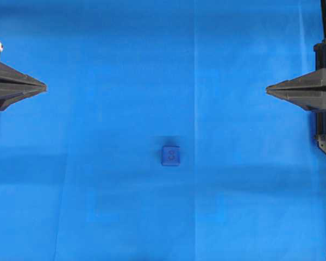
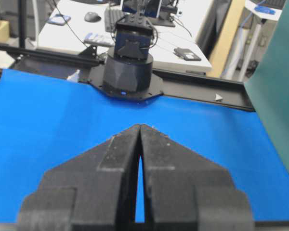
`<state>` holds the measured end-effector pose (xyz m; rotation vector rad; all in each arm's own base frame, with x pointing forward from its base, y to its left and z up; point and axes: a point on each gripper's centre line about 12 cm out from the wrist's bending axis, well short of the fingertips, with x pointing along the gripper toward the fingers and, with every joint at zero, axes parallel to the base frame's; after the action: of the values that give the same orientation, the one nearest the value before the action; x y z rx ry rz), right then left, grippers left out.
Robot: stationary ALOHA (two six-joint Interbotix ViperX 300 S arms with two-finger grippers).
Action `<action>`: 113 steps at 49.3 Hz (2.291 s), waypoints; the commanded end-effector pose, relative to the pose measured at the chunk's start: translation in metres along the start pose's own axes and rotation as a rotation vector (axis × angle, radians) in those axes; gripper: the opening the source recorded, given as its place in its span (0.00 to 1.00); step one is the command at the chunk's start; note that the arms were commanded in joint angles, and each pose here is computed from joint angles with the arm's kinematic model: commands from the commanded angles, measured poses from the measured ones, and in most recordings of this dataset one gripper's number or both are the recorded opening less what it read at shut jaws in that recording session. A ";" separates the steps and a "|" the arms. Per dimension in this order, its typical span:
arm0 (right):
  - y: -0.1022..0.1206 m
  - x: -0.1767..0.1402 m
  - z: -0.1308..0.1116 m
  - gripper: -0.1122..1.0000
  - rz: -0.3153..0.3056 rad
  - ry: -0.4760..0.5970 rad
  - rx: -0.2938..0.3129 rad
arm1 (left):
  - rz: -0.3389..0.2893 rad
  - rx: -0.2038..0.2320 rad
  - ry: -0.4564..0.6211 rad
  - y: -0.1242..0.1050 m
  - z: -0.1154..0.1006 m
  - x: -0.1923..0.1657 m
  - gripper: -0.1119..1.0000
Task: Handover the blue block to the right arm after grasping it with the left arm, then place it in the designated position.
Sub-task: 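Open the left gripper wide above the table, then move the open left gripper over the blue cube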
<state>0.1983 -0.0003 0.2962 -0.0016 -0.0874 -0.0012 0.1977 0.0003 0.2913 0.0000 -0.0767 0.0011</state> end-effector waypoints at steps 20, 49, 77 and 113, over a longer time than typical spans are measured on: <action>-0.001 0.006 0.011 0.08 -0.003 0.012 0.001 | -0.017 0.003 -0.026 -0.003 0.010 0.000 0.10; -0.001 0.009 0.010 0.91 -0.004 0.023 0.012 | -0.017 -0.009 -0.047 -0.003 0.013 -0.001 0.86; -0.002 0.009 0.011 0.98 -0.008 0.021 0.015 | -0.018 -0.022 -0.044 -0.003 0.011 0.002 0.92; -0.002 0.011 0.008 0.98 -0.008 0.032 0.015 | -0.048 -0.030 0.011 -0.015 -0.002 0.106 0.92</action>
<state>0.2059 -0.0013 0.2950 0.0090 -0.0292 -0.0067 0.2853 -0.0110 0.2869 -0.0285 -0.0378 -0.0396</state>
